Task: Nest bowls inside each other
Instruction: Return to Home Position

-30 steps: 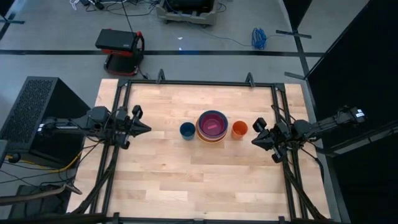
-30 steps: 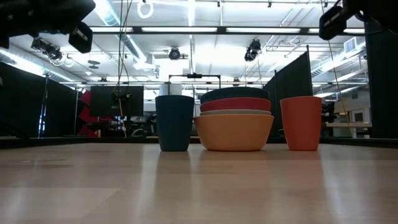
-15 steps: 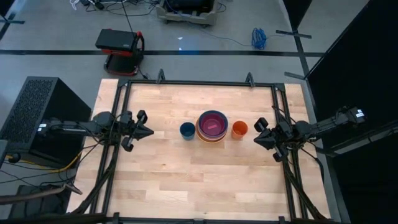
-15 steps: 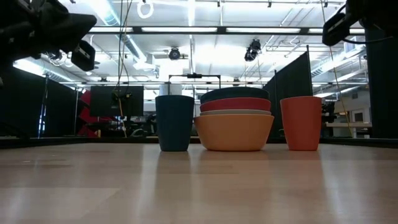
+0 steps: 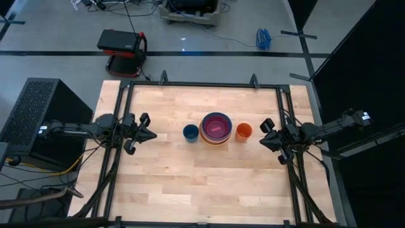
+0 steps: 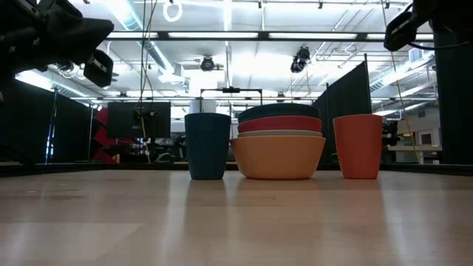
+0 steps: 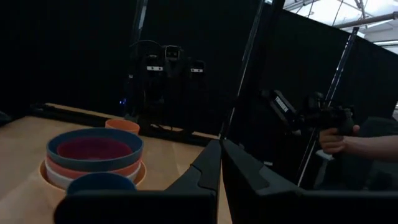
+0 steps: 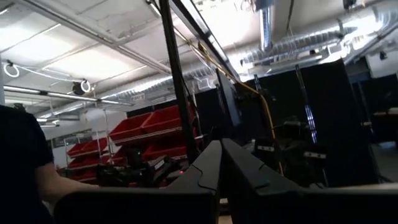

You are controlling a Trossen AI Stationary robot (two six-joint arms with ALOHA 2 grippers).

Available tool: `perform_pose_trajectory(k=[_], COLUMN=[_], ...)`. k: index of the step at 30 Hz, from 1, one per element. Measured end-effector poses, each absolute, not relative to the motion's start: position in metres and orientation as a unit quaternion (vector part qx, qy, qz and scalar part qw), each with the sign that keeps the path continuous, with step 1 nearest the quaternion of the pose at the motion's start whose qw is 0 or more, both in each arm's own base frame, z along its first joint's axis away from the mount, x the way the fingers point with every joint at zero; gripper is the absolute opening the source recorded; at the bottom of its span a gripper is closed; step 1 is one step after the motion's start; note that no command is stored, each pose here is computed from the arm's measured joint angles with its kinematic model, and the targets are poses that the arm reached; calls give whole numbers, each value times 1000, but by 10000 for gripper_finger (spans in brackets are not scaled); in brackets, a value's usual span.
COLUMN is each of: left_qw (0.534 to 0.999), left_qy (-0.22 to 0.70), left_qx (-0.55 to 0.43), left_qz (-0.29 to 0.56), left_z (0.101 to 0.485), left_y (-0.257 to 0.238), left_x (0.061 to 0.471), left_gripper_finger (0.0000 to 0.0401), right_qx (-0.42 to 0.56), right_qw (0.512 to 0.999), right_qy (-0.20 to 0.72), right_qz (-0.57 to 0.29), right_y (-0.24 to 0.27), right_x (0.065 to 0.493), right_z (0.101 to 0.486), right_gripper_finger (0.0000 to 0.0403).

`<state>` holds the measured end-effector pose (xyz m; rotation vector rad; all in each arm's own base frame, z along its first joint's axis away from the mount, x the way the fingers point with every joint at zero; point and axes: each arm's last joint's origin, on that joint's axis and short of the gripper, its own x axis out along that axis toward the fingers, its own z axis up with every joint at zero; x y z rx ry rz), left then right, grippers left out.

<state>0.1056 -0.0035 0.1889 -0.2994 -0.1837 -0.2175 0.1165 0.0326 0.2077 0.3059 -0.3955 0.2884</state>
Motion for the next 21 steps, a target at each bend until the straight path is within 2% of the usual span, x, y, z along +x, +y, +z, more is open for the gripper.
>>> perform_pose_trajectory(k=[21], left_qw=[973], left_qy=[-80], left_qx=[-188], left_qz=[-109], left_z=[187], left_y=[-3], left_x=[106], left_gripper_finger=[3], right_qx=[147], right_qw=[982], right_qy=[-81], right_qz=[81], right_y=[31], right_x=[121], right_z=[186], right_gripper_finger=[0])
